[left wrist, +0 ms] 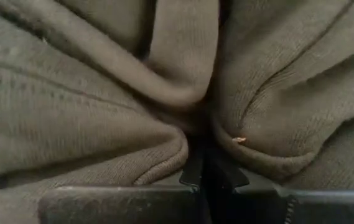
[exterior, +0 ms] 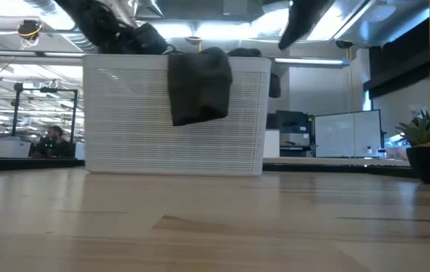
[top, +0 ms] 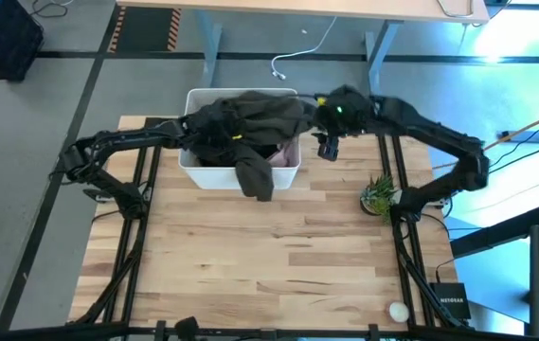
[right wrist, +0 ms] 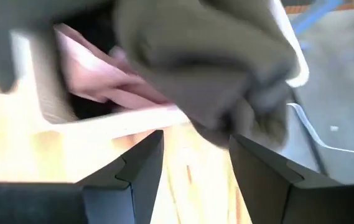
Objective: Sort clothes
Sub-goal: Put the black jacket into the white bin
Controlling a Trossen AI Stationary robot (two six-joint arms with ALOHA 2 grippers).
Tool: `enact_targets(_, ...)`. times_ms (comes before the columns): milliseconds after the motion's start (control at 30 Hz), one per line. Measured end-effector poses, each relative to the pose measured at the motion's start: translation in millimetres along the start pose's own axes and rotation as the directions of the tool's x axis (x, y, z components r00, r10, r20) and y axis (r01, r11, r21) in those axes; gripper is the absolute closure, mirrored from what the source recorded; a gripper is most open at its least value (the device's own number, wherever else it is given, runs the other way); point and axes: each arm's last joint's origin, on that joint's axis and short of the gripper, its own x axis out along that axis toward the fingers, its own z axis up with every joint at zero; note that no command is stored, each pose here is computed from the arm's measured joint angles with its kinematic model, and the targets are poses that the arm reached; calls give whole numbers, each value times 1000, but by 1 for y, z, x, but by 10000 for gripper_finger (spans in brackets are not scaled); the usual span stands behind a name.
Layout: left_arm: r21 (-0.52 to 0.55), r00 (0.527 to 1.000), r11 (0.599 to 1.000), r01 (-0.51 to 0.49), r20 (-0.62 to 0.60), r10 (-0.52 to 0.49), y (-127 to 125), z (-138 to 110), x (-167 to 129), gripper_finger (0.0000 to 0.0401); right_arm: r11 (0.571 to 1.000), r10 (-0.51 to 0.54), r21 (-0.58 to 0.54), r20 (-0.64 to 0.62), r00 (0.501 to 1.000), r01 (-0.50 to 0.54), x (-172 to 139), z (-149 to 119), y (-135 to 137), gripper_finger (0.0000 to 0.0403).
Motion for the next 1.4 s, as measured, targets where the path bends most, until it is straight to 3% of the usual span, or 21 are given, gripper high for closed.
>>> enact_targets(367,-3,999,999,44,19,-44,-5,-9,6,400,967,-256,6,86,963,256,80,-73,20,206)
enact_targets(467,-4,999,999,44,27,-44,-5,-8,7,400,916,-393,-22,152,907,400,97,-72,13,206)
enact_targets(567,-7,999,999,47,28,-46,-5,-8,7,400,881,-450,10,326,832,472,92,-49,5,206)
enact_targets(633,-12,998,999,48,28,-47,-6,-8,7,400,909,-372,6,464,804,417,84,-32,3,206)
enact_targets(700,-13,998,999,48,29,-47,-5,-8,7,400,954,-222,-44,562,797,297,82,-19,4,206)
enact_targets(767,-16,998,999,48,35,-47,-5,-8,7,400,983,-74,-93,597,799,160,89,-11,9,206)
enact_targets(833,-18,998,999,45,50,-44,-5,-6,6,400,990,-5,-115,578,816,88,100,-5,17,206)
enact_targets(933,-19,996,999,43,81,-42,-4,-4,-1,400,990,32,-139,460,887,36,120,-5,26,206)
enact_targets(1033,4,988,999,33,150,-34,-3,3,-22,400,983,-9,-173,320,947,67,118,-3,32,206)
enact_targets(1100,19,974,1000,18,224,-22,0,10,-46,400,972,-60,-204,272,960,119,100,7,36,206)
enact_targets(1233,31,901,999,-45,433,28,7,24,-100,400,960,-84,-231,311,947,161,36,32,40,206)
enact_targets(1333,27,857,998,-55,514,33,7,22,-129,400,971,-12,-224,288,958,80,8,32,52,205)
enact_targets(1400,38,848,999,-39,530,13,6,19,-140,400,978,103,-204,254,962,-50,0,25,64,205)
